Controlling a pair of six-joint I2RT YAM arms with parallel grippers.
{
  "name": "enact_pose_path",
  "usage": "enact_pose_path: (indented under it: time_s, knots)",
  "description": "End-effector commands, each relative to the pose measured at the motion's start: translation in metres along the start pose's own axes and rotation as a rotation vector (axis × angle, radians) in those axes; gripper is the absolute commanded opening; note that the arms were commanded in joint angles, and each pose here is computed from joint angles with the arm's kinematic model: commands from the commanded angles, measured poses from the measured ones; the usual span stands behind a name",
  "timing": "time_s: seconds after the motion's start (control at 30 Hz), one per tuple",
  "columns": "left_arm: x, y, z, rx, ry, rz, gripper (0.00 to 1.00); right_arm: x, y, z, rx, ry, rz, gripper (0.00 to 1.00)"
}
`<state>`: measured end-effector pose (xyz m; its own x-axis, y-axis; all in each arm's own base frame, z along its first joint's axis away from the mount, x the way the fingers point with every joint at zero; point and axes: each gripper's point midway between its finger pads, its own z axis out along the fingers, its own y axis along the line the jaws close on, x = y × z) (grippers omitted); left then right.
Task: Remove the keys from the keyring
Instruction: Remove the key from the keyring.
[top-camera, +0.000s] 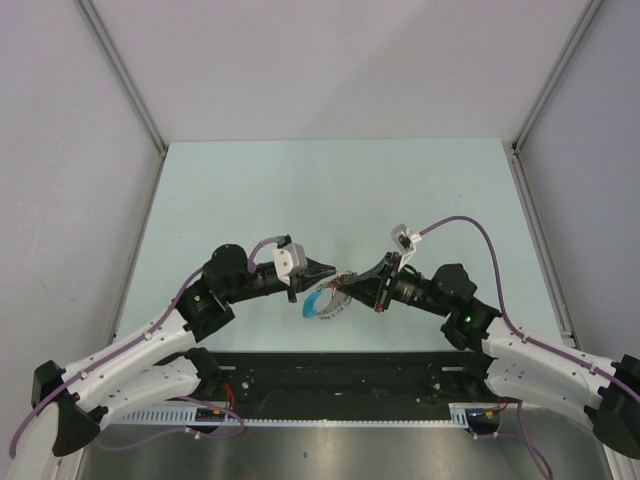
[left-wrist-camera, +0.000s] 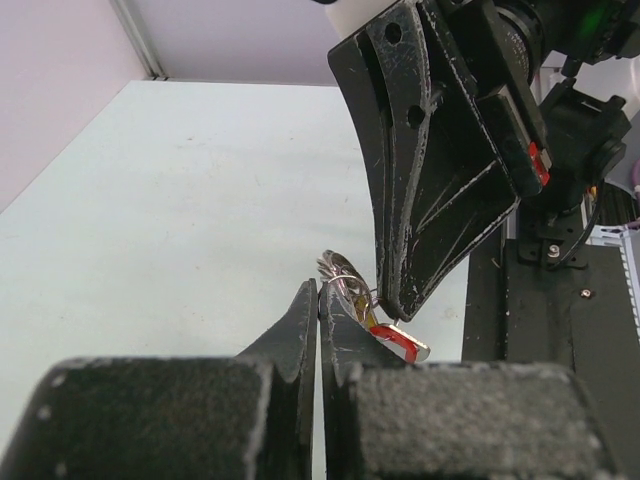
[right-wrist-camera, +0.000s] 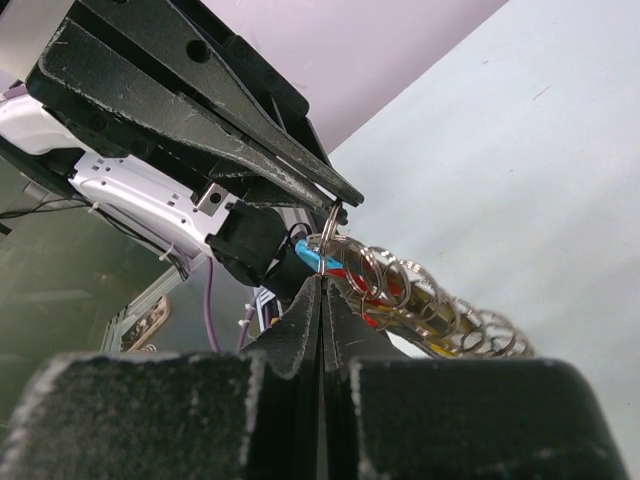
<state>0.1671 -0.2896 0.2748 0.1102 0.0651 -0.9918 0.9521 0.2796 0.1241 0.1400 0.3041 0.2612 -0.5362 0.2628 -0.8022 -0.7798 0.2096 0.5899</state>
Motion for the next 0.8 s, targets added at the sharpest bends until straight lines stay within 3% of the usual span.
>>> enact_pose_path:
  time_s: [0.0,0.77]
  knots:
    - [-0.013,0.016,-0.001,-0.079,-0.035,0.073,0.00,-0.010,0.018,0.002,-0.061,-0.028,-0.005,0.00]
    - [0.011,-0.006,0.005,0.037,0.055,0.116,0.00,-0.027,0.012,-0.006,-0.005,-0.094,-0.025,0.00]
